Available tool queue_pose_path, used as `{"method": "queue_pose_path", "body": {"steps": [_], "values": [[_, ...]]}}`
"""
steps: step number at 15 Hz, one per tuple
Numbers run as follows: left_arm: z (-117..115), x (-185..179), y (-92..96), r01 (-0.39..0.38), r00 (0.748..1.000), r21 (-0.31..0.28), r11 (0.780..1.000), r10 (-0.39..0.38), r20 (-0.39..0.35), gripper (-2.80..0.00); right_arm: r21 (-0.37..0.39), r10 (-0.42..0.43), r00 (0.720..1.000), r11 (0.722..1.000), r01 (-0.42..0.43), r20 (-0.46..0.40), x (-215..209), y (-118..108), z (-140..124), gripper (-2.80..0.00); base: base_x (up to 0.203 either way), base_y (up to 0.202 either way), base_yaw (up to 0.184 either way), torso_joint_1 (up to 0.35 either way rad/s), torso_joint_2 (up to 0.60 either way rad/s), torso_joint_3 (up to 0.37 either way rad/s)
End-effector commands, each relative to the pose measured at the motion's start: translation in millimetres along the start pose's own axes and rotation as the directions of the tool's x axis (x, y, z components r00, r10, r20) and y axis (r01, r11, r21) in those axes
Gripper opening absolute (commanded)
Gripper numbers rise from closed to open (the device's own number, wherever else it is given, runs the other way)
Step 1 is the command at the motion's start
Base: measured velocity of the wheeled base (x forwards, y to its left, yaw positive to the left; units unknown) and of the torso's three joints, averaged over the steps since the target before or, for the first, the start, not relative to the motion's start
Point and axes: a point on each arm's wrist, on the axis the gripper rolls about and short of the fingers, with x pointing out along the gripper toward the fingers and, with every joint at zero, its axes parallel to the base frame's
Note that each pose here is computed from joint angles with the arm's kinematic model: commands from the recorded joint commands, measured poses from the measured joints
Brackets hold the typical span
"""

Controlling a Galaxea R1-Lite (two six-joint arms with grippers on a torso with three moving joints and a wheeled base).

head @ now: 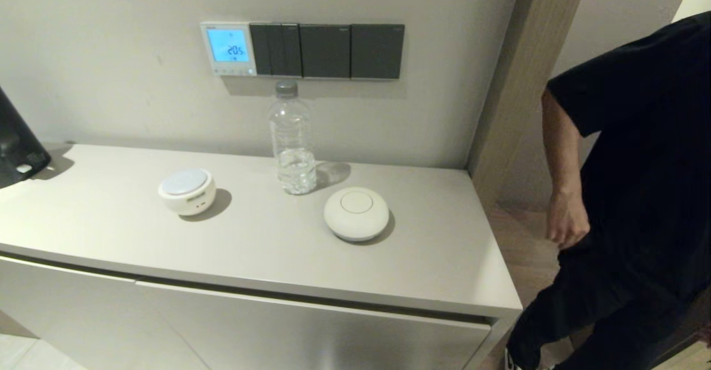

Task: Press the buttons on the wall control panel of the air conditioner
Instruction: Turn off the central air conditioner

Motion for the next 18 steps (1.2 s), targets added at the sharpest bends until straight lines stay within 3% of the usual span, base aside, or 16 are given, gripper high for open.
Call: {"method": "queue_pose_path", "body": {"steps": [1,5,11,18], "values": [[44,27,1.3,0.003,0.999,-0.001,1.0,-0.003,-0.041,-2.8,0.0,0.001,1.0,1.0,-0.001,-0.004,0,0,-1,-2.8,0.0,0.0,0.0,0.0,0.0,0.0],[81,75,2.0,0.032,0.996,-0.012,0.999,-0.033,-0.088,-2.8,0.0,0.0,1.0,1.0,0.0,-0.004,0,0,-1,-2.8,0.0,0.0,0.0,0.0,0.0,0.0],[86,178,-1.7,0.119,0.984,-0.034,0.992,-0.123,-0.127,-2.8,0.0,0.0,1.0,1.0,0.0,-0.004,0,0,-1,-2.8,0.0,0.0,0.0,0.0,0.0,0.0],[88,282,-47.3,0.291,0.946,-0.107,0.951,-0.303,-0.112,-2.8,0.0,0.0,1.0,1.0,0.0,-0.004,0,0,-1,-2.8,0.0,0.0,0.0,0.0,0.0,0.0]]}}
